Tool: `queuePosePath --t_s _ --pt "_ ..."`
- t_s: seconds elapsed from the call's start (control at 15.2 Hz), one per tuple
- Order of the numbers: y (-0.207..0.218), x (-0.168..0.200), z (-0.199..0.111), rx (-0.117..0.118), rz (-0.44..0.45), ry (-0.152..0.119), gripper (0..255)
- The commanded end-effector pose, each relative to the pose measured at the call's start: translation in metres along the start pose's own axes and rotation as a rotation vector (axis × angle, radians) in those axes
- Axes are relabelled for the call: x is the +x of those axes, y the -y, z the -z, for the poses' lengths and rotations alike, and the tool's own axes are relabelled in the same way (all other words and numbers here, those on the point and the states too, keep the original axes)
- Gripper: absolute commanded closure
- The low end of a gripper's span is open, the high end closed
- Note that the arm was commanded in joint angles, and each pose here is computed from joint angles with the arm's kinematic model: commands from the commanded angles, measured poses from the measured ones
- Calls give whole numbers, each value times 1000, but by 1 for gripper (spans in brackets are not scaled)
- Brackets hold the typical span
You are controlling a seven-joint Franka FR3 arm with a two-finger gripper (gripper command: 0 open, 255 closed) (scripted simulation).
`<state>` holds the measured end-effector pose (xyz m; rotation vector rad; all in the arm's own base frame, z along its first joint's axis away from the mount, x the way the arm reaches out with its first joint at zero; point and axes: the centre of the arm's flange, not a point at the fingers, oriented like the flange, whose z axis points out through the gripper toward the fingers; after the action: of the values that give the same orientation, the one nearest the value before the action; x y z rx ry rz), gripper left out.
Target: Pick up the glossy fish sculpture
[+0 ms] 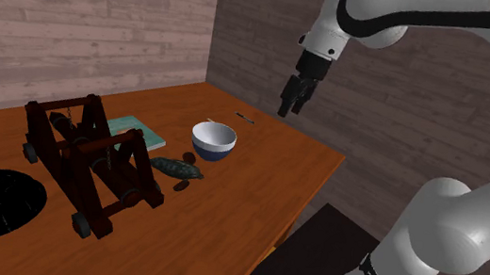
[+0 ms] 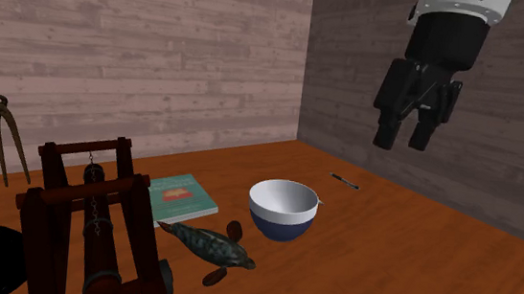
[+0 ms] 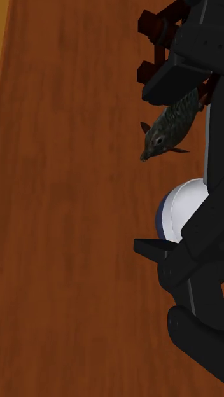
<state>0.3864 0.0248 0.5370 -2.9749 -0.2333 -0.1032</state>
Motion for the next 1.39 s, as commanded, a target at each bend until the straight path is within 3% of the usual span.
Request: queuePosePath --t_s 0.0,1.32 --pt "5 19 -16 13 5 -1 0" --pt "73 194 -199 140 64 23 0"
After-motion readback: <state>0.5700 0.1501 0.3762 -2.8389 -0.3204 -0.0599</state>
